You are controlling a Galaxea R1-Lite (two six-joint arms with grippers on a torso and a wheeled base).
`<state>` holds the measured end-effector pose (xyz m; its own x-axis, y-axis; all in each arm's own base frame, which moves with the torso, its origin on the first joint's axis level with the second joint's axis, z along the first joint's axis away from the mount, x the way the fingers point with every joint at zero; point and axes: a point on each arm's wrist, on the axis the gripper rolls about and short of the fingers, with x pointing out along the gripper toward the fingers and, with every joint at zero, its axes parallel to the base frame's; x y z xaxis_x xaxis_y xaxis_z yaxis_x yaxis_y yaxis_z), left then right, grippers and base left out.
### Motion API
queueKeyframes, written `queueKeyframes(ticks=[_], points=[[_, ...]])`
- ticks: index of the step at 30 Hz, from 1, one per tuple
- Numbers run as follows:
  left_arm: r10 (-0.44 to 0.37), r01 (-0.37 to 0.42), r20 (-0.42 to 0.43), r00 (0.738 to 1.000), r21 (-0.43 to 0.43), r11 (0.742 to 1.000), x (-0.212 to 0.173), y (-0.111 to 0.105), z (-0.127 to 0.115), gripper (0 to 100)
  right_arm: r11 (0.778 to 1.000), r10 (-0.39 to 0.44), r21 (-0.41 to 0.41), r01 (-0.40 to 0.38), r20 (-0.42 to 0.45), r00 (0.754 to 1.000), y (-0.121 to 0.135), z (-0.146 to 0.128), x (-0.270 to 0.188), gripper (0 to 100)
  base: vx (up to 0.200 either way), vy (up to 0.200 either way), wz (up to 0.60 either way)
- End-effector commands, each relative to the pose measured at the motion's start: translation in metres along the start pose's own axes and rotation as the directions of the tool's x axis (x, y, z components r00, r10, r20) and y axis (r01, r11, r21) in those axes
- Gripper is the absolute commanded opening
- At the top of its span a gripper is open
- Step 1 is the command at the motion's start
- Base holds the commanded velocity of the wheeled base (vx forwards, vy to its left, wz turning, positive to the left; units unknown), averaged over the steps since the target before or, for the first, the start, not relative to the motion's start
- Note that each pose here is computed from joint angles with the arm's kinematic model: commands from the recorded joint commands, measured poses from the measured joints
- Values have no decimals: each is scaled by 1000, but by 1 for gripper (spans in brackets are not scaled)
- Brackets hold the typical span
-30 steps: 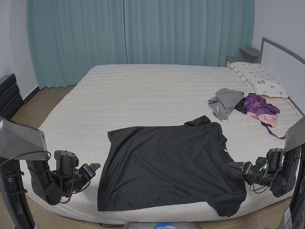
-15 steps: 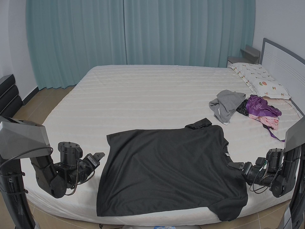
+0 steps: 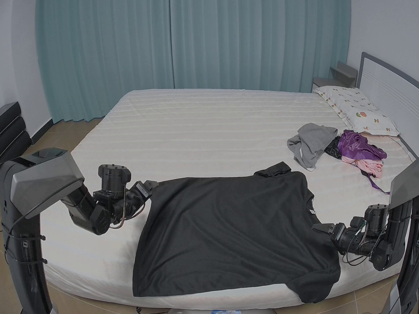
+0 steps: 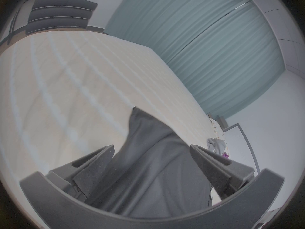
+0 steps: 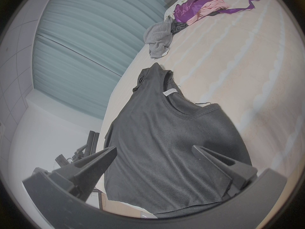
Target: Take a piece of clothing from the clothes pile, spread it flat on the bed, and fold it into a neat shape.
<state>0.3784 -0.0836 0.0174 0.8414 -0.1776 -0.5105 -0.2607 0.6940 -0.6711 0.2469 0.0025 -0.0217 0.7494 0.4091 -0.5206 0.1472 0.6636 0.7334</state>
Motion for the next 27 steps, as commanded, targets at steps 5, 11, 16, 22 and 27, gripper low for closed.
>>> queueKeyframes(ticks=[5, 11, 16, 22, 27], points=[[17, -15, -34, 999, 70, 997, 108, -12, 21, 100, 1000, -14, 3, 14, -31, 999, -6, -7, 8, 100, 0, 0, 0], [50, -52, 33, 998, 69, 996, 119, -12, 24, 100, 1000, -13, 4, 14, -33, 999, -6, -7, 9, 100, 0, 0, 0], [75, -79, 65, 995, 59, 995, 127, -3, 28, 100, 1000, -14, 4, 14, -29, 999, -6, -6, 9, 100, 0, 0, 0], [87, -91, 73, 994, 58, 994, 133, 1, 26, 100, 1000, -15, 6, 15, -19, 1000, -7, -4, 9, 100, 0, 0, 0], [96, -100, 67, 993, 60, 993, 135, 4, 23, 100, 1000, -15, 7, 16, -20, 1000, -7, -4, 8, 100, 0, 0, 0]])
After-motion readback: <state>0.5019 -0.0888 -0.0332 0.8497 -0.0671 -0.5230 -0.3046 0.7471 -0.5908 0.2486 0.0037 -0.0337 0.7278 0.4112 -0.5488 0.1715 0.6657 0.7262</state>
